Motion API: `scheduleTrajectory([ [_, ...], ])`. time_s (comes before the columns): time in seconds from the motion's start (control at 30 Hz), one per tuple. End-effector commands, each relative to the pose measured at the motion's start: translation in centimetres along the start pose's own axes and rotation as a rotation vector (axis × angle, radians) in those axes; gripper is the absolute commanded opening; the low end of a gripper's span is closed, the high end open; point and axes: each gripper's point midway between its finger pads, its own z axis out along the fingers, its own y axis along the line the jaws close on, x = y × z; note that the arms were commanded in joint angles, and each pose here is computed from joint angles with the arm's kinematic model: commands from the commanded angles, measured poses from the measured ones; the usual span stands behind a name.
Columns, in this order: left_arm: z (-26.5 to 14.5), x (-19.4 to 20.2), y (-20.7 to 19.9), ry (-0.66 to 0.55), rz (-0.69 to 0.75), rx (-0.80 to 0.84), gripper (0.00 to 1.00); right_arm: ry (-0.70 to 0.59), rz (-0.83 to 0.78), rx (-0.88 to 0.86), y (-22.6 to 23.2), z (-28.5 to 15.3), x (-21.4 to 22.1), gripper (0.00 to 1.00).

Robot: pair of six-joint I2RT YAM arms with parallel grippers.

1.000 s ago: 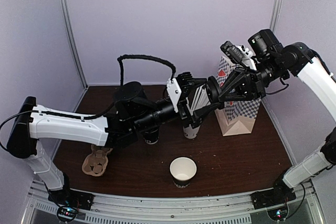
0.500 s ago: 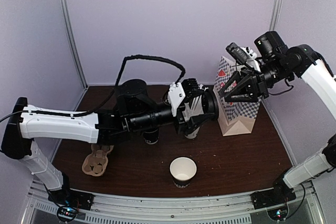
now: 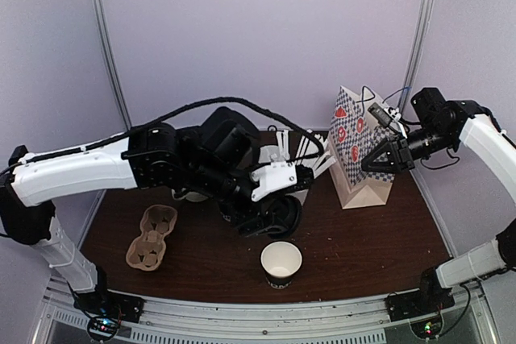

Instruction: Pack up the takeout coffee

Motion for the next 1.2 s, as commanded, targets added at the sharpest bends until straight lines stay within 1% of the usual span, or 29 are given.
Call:
scheduleTrajectory([
  [0.0,2.0,5.5,-2.2,0.318,0.073,0.047,0.68,0.014,0.035,0.099,-2.9,0.4,0.4,0.50],
  [0.07,3.0,6.2,-2.6,0.376,0.097,0.053,0.67,0.005,0.040,0.106,-3.0,0.4,0.5,0.50],
  [0.2,4.7,6.8,-3.3,0.413,0.112,0.078,0.67,-0.002,0.040,0.135,-3.4,0.4,0.7,0.50],
  [0.5,6.5,7.3,-3.4,0.449,0.121,0.092,0.67,-0.007,0.035,0.133,-3.1,0.5,1.4,0.50],
  [0.77,7.6,6.9,-3.6,0.446,0.119,0.113,0.67,0.000,0.033,0.134,-3.3,0.7,1.8,0.50],
  [0.97,8.4,7.4,-3.8,0.466,0.129,0.123,0.67,0.000,0.030,0.133,-3.2,0.7,1.9,0.50],
  [1.07,8.6,7.7,-3.8,0.479,0.130,0.128,0.70,0.002,0.031,0.134,-3.3,0.7,2.0,0.50],
  [1.17,8.8,7.6,-3.8,0.479,0.127,0.127,0.76,0.003,0.032,0.130,-3.3,0.8,2.1,0.51],
])
